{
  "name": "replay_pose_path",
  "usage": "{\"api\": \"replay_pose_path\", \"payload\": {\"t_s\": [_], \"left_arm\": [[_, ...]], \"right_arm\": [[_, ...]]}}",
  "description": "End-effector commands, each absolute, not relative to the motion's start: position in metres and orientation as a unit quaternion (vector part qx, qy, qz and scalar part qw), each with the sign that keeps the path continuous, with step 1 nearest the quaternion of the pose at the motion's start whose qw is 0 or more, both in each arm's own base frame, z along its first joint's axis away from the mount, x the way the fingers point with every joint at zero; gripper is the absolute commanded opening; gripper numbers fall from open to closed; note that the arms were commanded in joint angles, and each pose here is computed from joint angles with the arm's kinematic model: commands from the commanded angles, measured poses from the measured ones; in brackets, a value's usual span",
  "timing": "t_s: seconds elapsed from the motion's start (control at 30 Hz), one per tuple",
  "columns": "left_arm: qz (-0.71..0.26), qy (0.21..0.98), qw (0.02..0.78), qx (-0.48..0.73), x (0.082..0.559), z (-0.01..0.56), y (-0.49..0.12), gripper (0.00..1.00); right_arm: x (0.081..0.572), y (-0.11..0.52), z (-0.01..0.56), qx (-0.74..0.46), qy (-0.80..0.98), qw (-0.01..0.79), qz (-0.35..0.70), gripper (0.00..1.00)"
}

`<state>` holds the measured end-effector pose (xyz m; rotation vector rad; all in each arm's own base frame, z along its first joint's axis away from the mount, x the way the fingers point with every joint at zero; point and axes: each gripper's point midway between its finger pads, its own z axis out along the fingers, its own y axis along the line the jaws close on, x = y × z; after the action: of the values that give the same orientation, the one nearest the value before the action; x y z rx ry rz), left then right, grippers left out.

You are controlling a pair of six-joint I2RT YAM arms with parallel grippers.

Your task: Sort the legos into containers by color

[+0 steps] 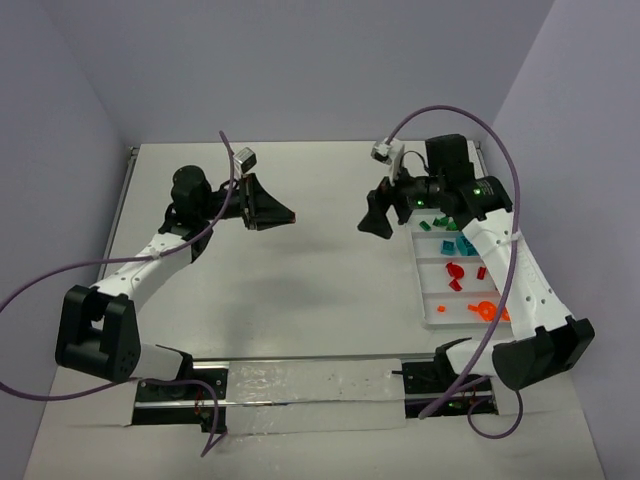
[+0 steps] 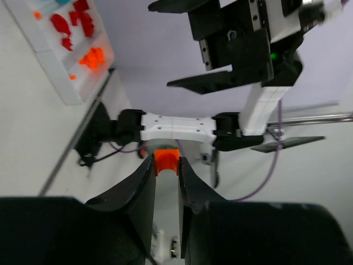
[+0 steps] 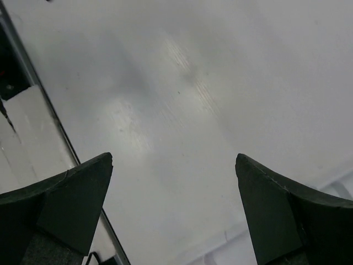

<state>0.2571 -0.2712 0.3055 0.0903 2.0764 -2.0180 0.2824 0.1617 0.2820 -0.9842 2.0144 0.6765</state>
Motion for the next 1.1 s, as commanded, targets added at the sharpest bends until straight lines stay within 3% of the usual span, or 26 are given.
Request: {"api": "replay_pose_path", "payload": {"t_s": [0.0, 0.37, 0.6, 0.9, 1.07], "left_arm": [[-0.745, 0.654, 0.102, 0.079, 0.23, 0.363, -0.265, 0.0], [-0.735, 0.675, 0.049, 0.026, 0.235, 0.349, -0.269, 0.0], [-0.73, 0.68, 0.044, 0.056, 0.225, 0.346, -0.28, 0.0], [-0.727, 0.682, 0.039, 0.069, 0.213, 0.341, -0.285, 0.0], [-0.726, 0.683, 0.039, 0.07, 0.214, 0.34, -0.285, 0.0]], "right_arm": [[0.27, 0.216, 0.348, -0.432, 0.7, 0.462, 0.332, 0.97], [0.233, 0.285, 0.371, -0.526, 0.612, 0.427, 0.409, 0.95], [0.225, 0.319, 0.358, -0.582, 0.584, 0.419, 0.38, 0.94], [0.231, 0.328, 0.347, -0.6, 0.583, 0.419, 0.352, 0.79], [0.231, 0.329, 0.348, -0.598, 0.584, 0.422, 0.35, 0.57]]}}
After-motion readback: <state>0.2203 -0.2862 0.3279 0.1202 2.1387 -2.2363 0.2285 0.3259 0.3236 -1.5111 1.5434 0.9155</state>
